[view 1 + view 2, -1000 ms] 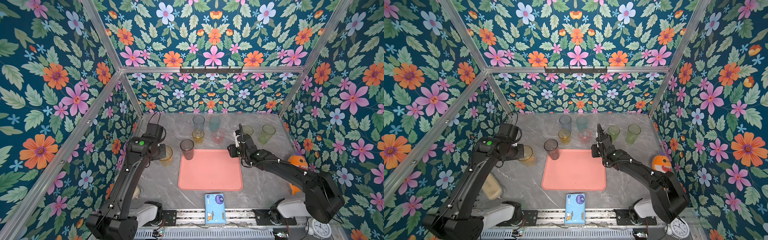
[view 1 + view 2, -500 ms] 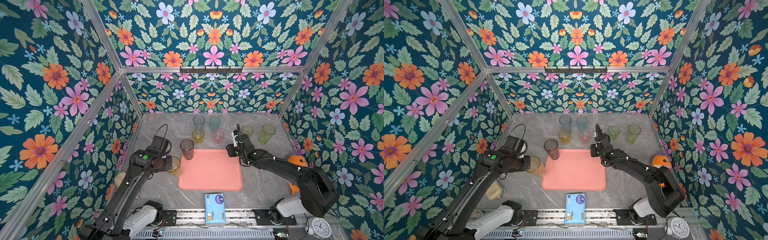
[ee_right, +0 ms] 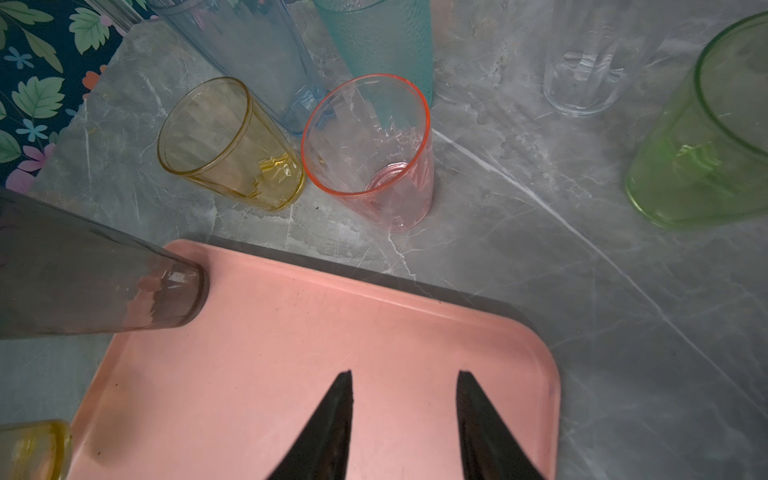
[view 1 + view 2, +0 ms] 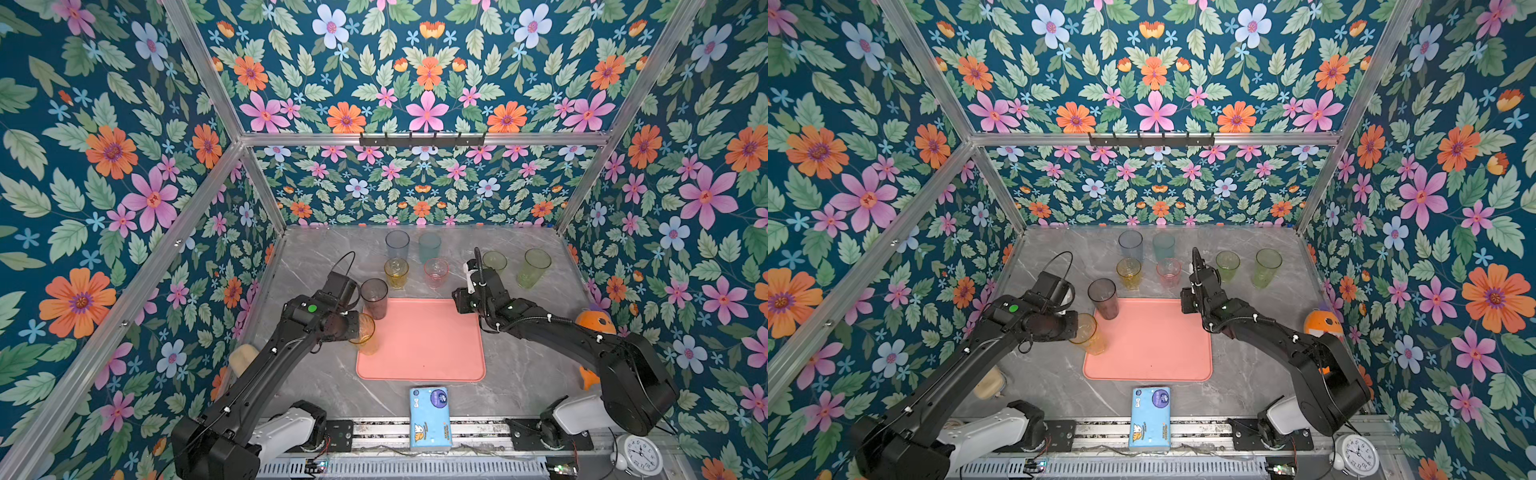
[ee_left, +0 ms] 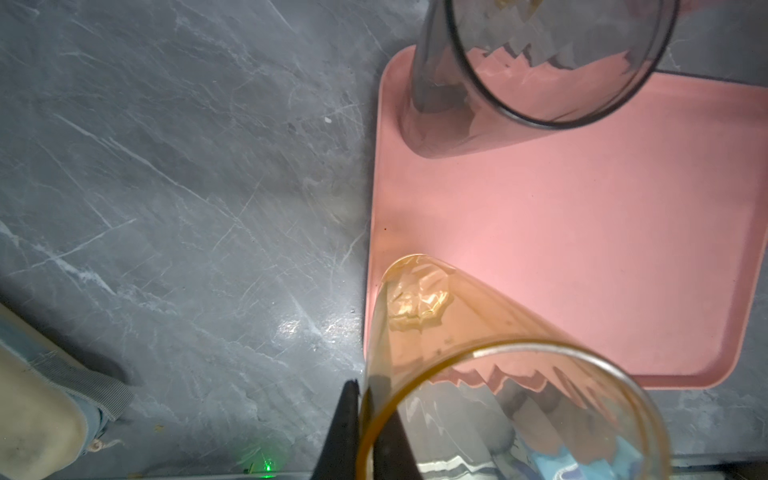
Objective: Place the glasses into the tray
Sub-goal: 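Lower the yellow cup onto the tray beside the grey cup with the left gripper, then open the left gripper and raise it toward the clear blue-rimmed cup, then lower the left gripper over the clear blue-rimmed cup and close on it, then lift the clear blue-rimmed cup with the left gripper and carry it toward the tray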
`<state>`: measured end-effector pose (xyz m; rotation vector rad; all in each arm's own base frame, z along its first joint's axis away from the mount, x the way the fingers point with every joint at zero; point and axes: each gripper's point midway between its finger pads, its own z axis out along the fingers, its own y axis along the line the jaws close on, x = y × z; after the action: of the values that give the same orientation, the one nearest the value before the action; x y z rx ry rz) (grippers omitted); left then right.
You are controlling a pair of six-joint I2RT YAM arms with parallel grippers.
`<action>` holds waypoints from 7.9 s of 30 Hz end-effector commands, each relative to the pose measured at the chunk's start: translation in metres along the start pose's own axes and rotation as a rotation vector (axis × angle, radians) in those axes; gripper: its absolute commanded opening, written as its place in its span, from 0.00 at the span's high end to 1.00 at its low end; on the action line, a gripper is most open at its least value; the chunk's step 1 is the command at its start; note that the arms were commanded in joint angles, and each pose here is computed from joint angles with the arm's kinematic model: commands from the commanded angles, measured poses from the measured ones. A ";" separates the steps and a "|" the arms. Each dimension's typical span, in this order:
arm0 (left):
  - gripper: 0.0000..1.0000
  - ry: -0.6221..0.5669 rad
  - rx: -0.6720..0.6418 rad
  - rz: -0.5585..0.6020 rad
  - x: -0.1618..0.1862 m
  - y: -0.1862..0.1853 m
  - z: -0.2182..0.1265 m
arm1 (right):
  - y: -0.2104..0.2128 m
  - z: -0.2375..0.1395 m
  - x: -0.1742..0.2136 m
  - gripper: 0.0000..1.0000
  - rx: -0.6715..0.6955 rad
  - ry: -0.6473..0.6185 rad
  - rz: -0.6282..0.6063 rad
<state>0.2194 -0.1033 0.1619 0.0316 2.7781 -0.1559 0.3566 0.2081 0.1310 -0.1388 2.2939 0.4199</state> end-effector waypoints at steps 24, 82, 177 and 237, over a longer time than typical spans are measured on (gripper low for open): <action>1.00 0.037 -0.049 0.087 -0.021 -0.020 0.032 | 0.001 0.001 -0.003 0.55 -0.003 -0.005 0.013; 0.50 -0.136 -0.062 0.118 -0.100 -0.034 -0.026 | 0.005 0.001 0.003 0.47 -0.029 0.023 0.008; 0.96 -0.344 0.081 -0.030 -0.315 -0.098 0.122 | 0.007 0.005 0.009 0.46 -0.037 0.059 0.036; 1.00 -0.308 -0.175 -0.123 -0.148 0.044 -0.059 | 0.006 0.006 0.011 0.46 -0.024 0.077 0.045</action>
<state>0.3545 -0.0609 0.2666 -0.1639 2.4584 0.0270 0.3504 0.2176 0.1192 -0.1282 2.3729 0.4876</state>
